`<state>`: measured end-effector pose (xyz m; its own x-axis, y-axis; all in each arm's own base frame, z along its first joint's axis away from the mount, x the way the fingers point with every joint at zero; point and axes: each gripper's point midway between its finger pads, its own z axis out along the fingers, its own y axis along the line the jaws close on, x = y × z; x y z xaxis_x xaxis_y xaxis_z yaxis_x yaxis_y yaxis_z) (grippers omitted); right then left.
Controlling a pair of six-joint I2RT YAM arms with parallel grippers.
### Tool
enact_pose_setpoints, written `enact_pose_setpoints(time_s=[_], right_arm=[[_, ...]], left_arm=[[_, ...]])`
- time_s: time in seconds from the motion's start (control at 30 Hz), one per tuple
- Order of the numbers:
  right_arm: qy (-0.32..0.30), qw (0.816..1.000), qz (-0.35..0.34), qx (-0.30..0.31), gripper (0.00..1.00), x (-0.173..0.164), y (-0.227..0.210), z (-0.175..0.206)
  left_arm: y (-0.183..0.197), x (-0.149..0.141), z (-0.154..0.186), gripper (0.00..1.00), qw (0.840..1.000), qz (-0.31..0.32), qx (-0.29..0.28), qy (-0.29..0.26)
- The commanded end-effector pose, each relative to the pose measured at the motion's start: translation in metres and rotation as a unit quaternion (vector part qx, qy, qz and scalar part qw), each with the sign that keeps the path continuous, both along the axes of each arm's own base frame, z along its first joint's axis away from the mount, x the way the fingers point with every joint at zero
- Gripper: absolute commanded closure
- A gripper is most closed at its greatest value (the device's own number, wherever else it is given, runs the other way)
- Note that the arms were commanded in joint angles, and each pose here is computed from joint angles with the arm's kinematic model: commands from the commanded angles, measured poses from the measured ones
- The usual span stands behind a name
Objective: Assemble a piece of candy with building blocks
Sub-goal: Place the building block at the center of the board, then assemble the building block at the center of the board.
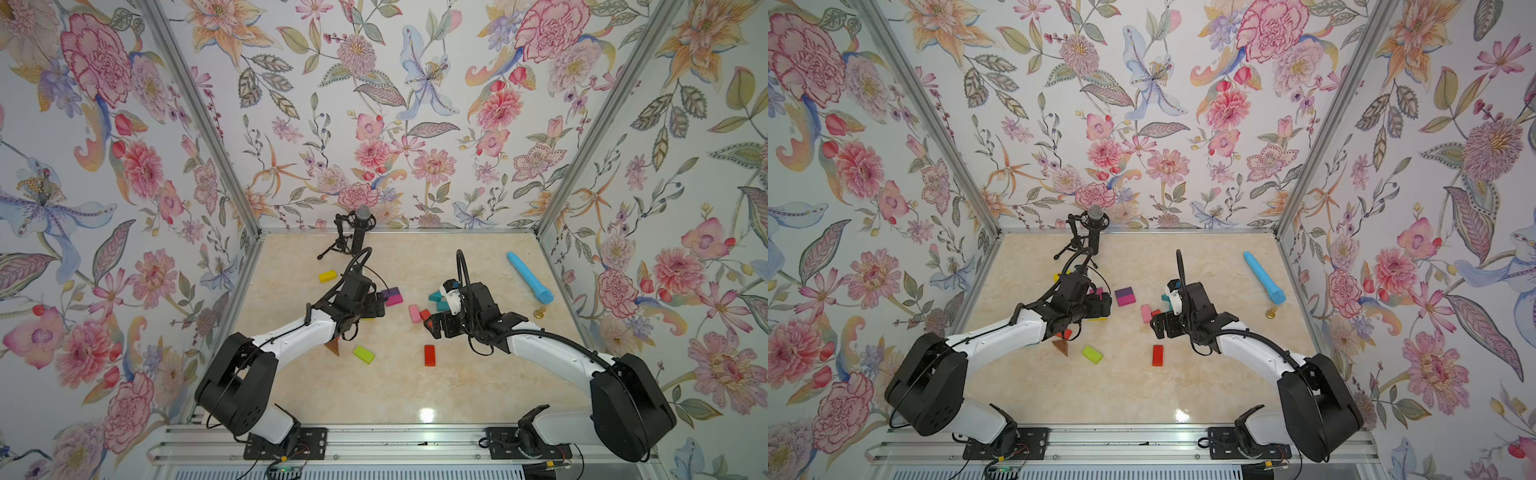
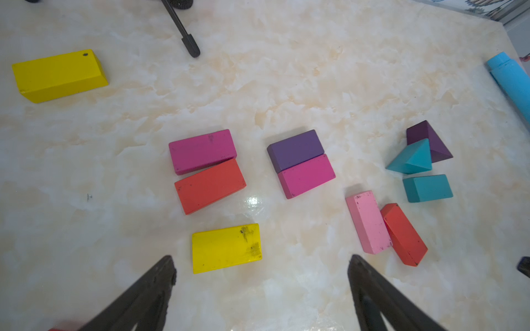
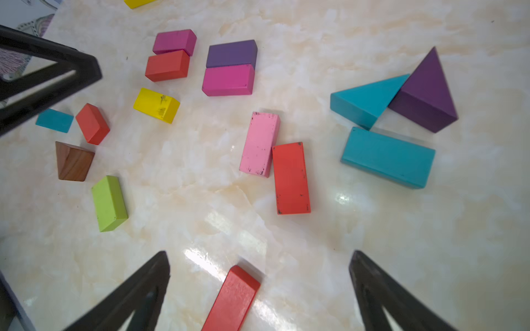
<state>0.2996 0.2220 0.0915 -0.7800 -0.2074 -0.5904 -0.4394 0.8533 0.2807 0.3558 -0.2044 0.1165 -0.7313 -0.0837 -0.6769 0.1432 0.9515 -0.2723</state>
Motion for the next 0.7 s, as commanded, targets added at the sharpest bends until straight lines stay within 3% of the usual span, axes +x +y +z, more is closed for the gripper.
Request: enact_pose_setpoints(time_s=[0.0, 0.27, 0.43, 0.67], right_arm=[[0.002, 1.0, -0.004, -0.025, 0.0, 0.022, 0.013, 0.0], [0.002, 0.996, 0.035, -0.079, 0.01, 0.057, 0.045, -0.014], [0.021, 0.991, 0.056, -0.119, 0.13, 0.057, 0.052, -0.043], [0.015, 0.986, 0.076, -0.147, 0.2, 0.071, 0.06, -0.053]], left_arm=[[-0.001, -0.011, -0.006, 0.01, 0.999, -0.037, -0.017, 0.0], [0.029, -0.014, -0.023, 0.01, 0.999, -0.021, -0.042, 0.01], [0.042, -0.008, -0.021, 0.01, 0.999, -0.01, -0.044, 0.003], [0.047, -0.011, -0.028, 0.01, 0.998, -0.003, -0.055, 0.008]])
